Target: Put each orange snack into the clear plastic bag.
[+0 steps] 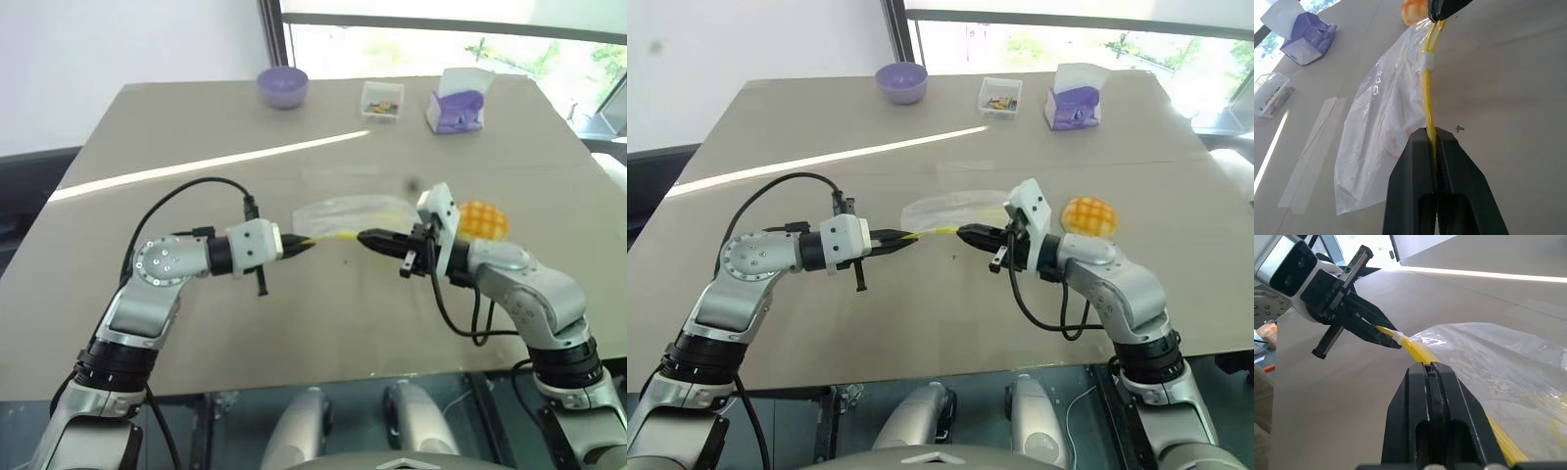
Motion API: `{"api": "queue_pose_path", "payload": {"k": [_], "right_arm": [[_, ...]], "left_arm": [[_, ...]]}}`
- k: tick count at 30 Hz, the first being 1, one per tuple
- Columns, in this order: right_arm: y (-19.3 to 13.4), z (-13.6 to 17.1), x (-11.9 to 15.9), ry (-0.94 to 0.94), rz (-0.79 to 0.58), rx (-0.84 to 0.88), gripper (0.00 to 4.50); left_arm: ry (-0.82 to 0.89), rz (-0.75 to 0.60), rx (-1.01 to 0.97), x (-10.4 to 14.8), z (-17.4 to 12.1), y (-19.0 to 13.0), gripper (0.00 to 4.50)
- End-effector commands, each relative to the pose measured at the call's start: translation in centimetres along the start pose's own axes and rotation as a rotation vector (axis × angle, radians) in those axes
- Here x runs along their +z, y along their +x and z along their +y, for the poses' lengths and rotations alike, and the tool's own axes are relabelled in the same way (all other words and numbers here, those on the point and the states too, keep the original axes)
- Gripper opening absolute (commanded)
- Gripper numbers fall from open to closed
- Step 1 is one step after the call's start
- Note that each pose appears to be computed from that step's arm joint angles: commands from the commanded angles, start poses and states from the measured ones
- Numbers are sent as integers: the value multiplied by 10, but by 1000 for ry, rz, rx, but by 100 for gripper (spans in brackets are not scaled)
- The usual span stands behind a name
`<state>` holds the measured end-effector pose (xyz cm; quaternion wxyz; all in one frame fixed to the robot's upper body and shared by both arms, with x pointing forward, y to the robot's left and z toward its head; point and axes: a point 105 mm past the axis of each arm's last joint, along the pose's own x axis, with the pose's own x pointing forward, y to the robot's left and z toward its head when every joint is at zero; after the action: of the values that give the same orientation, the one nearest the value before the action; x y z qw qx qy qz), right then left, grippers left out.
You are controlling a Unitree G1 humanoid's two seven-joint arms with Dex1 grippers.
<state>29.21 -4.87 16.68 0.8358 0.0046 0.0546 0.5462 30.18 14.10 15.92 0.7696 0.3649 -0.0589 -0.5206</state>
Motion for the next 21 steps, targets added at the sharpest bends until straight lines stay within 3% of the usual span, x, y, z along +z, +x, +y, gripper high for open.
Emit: {"api": "queue_pose_path", "payload": {"k": [1,21], "right_arm": [[-2,8,12,-51,-39,25,4],[-1,-1,11,-40,-34,-18,4]], "left_arm": [[34,-18,19,7,5,-3,0],[33,-26,14,10,4,-3,0]]}}
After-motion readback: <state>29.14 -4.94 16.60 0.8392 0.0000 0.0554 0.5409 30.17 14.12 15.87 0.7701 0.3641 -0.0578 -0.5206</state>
